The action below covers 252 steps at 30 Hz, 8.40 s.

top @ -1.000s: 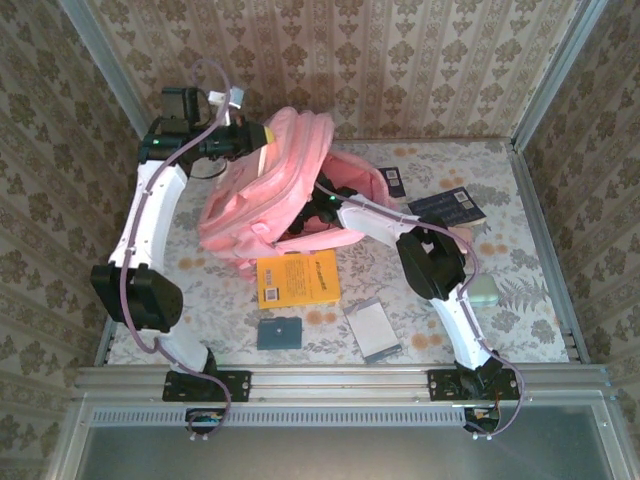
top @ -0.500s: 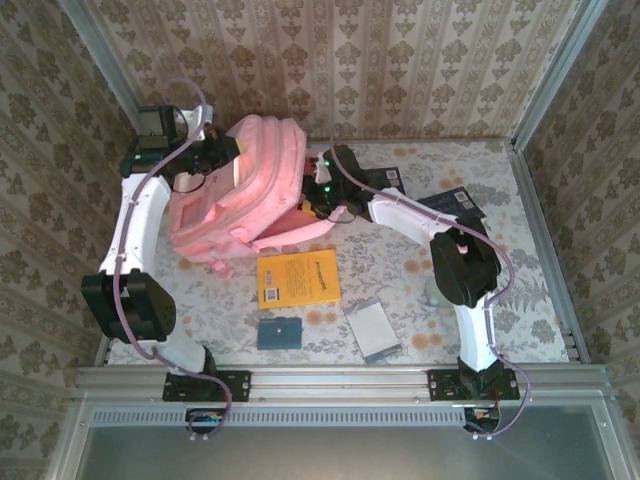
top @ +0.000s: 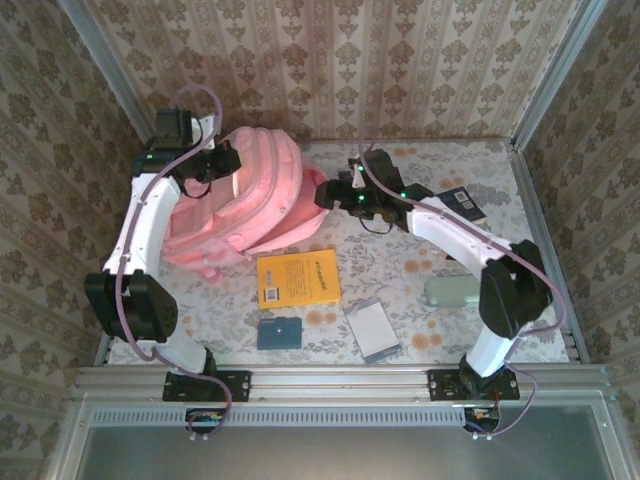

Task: Pack books, pencil case, and school supplies into a backpack

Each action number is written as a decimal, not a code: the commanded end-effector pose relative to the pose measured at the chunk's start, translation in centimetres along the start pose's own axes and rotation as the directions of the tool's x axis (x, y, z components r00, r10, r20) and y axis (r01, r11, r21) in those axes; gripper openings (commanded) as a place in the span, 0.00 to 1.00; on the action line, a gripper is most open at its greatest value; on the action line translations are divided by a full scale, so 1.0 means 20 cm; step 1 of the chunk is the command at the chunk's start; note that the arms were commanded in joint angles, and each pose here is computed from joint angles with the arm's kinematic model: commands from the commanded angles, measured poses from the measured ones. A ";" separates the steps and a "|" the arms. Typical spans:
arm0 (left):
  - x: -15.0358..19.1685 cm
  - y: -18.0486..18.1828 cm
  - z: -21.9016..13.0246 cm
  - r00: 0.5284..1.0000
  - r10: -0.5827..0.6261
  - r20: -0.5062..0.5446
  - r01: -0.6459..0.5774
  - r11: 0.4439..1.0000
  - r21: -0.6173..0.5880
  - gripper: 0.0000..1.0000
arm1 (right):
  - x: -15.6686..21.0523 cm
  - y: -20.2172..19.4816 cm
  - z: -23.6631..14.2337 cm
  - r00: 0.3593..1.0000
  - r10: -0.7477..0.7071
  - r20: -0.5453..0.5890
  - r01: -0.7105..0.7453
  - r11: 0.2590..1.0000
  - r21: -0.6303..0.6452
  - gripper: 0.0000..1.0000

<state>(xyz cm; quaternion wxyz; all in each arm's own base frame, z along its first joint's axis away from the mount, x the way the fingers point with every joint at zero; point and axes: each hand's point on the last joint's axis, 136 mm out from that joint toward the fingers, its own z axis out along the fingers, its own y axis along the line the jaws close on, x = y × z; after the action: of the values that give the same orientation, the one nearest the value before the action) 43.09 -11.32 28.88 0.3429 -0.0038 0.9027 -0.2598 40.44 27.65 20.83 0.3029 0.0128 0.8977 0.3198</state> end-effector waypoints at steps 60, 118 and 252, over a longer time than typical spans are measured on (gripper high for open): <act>0.28 -0.39 0.26 0.998 -0.012 -0.065 0.033 0.940 0.339 0.00 | 0.39 -1.64 -0.48 0.893 0.445 0.064 -0.376 0.663 0.648 0.84; 0.06 -0.88 -0.54 0.951 0.233 0.204 -0.308 0.656 0.689 0.00 | 0.06 0.14 -0.10 0.990 -0.103 -0.096 0.079 0.971 -0.226 0.56; 0.01 0.26 0.14 0.941 -0.216 0.261 0.233 0.972 -0.035 0.00 | 1.56 -0.72 -0.43 0.441 -0.145 -0.886 0.803 0.505 0.317 0.91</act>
<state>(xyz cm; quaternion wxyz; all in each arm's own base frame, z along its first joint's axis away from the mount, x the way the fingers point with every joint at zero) 45.31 -7.42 21.03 0.3825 -0.1673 0.8781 -0.2337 10.00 19.22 2.53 -0.0962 -0.2998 0.9389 -0.1390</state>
